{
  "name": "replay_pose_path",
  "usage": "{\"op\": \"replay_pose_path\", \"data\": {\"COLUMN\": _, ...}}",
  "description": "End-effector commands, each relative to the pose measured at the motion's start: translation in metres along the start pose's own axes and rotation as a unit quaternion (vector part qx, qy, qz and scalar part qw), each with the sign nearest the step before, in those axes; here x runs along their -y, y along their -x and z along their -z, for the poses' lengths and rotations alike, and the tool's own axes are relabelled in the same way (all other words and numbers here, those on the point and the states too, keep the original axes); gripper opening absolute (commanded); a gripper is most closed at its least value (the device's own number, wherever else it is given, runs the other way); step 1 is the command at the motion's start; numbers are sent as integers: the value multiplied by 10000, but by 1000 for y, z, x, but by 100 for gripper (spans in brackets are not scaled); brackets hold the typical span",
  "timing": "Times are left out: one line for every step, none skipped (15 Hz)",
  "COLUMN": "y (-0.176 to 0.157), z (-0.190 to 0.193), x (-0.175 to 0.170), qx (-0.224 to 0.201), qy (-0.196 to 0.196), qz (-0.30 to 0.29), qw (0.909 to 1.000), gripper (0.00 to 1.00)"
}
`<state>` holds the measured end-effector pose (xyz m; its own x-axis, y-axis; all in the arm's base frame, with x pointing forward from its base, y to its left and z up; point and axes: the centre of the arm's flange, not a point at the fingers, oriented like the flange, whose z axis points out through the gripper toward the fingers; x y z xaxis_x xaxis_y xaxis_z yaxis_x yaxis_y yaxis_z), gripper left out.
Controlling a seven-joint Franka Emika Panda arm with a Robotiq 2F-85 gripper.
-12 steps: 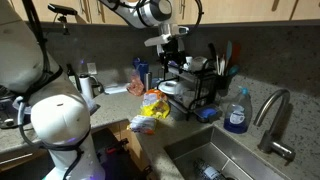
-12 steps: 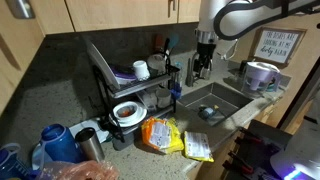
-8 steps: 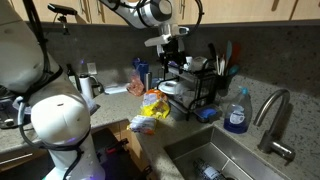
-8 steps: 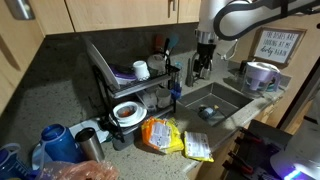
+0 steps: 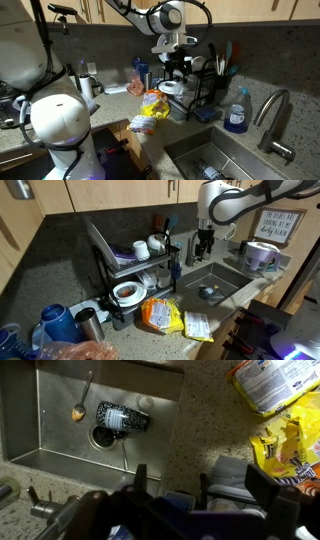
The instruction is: Make the flask stand in the sink
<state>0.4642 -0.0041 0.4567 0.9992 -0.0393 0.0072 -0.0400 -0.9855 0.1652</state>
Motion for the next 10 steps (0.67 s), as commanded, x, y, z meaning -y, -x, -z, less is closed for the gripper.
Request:
{"op": "replay_pose_path", "data": {"y": -8, "z": -22, "x": -23, "qx": 248, "qy": -143, "qz": -302, "qw": 9991, "gripper": 100}}
{"op": "replay_pose_path", "data": {"y": -8, "z": -28, "x": -32, "qx": 305, "qy": -233, "qz": -371, "qw": 9986, "gripper": 100}}
{"op": "replay_pose_path", "data": {"y": -9, "z": -36, "x": -39, "qx": 353, "qy": -310, "qz": -435, "qw": 9979, "gripper": 100}}
{"op": "replay_pose_path", "data": {"y": -9, "z": -43, "x": -47, "qx": 413, "qy": -416, "qz": -520, "qw": 9969, "gripper": 100}}
{"op": "replay_pose_path", "data": {"y": -8, "z": -51, "x": -55, "qx": 452, "qy": -548, "qz": -599, "qw": 9957, "gripper": 100}}
{"op": "replay_pose_path", "data": {"y": -8, "z": -58, "x": -63, "qx": 479, "qy": -661, "qz": -656, "qw": 9945, "gripper": 100}}
{"op": "replay_pose_path", "data": {"y": -8, "z": -65, "x": -70, "qx": 527, "qy": -766, "qz": -713, "qw": 9931, "gripper": 100}}
{"op": "replay_pose_path", "data": {"y": -6, "z": -70, "x": -79, "qx": 563, "qy": -876, "qz": -731, "qw": 9919, "gripper": 100}}
{"op": "replay_pose_path", "data": {"y": -5, "z": -77, "x": -85, "qx": 574, "qy": -975, "qz": -746, "qw": 9908, "gripper": 100}}
{"op": "replay_pose_path", "data": {"y": -4, "z": -83, "x": -91, "qx": 600, "qy": -1053, "qz": -759, "qw": 9897, "gripper": 100}}
